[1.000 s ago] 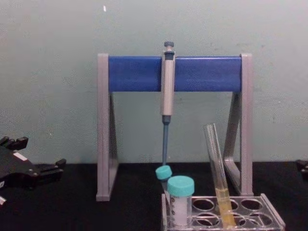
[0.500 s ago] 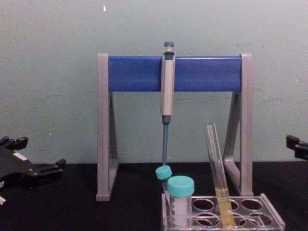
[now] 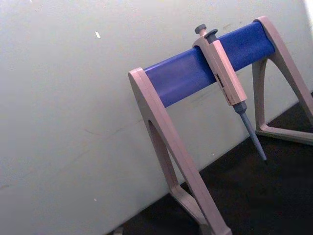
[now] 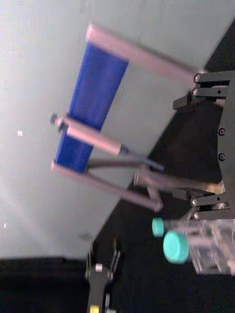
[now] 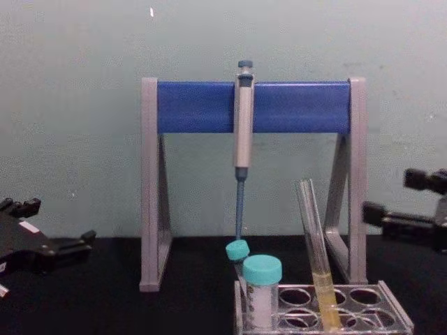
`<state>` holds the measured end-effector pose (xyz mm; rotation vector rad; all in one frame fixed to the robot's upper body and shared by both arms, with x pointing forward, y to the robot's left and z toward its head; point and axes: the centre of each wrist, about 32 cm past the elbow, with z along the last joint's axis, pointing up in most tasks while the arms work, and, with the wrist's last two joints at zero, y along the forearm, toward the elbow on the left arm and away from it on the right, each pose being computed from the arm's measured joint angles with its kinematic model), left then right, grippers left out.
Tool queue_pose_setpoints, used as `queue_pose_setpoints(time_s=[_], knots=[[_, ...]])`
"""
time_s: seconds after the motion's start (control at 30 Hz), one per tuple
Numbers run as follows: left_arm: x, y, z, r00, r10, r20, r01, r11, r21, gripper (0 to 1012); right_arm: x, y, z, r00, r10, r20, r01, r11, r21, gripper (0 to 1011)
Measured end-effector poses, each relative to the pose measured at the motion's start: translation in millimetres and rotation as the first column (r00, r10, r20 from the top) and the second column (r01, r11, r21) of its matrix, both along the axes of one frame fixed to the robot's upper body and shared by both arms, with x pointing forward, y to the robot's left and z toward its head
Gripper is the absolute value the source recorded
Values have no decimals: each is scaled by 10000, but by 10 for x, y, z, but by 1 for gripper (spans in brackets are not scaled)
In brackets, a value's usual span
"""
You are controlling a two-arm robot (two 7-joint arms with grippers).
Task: Pick up the test tube from the test tube rack, shake it, then place it back into the test tube rack.
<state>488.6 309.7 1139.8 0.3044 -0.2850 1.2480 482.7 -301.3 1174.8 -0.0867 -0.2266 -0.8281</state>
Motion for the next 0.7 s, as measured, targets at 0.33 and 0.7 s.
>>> queue_pose_setpoints(time_s=[0.33,0.7], knots=[[0,0,0,10000,0,0,0,10000,0,1002,105,210,27,9919,990,-799,-977,9950,207,1000],[0,0,0,10000,0,0,0,10000,0,1001,299,394,97,9803,1042,-1680,-1011,9945,267,1000]])
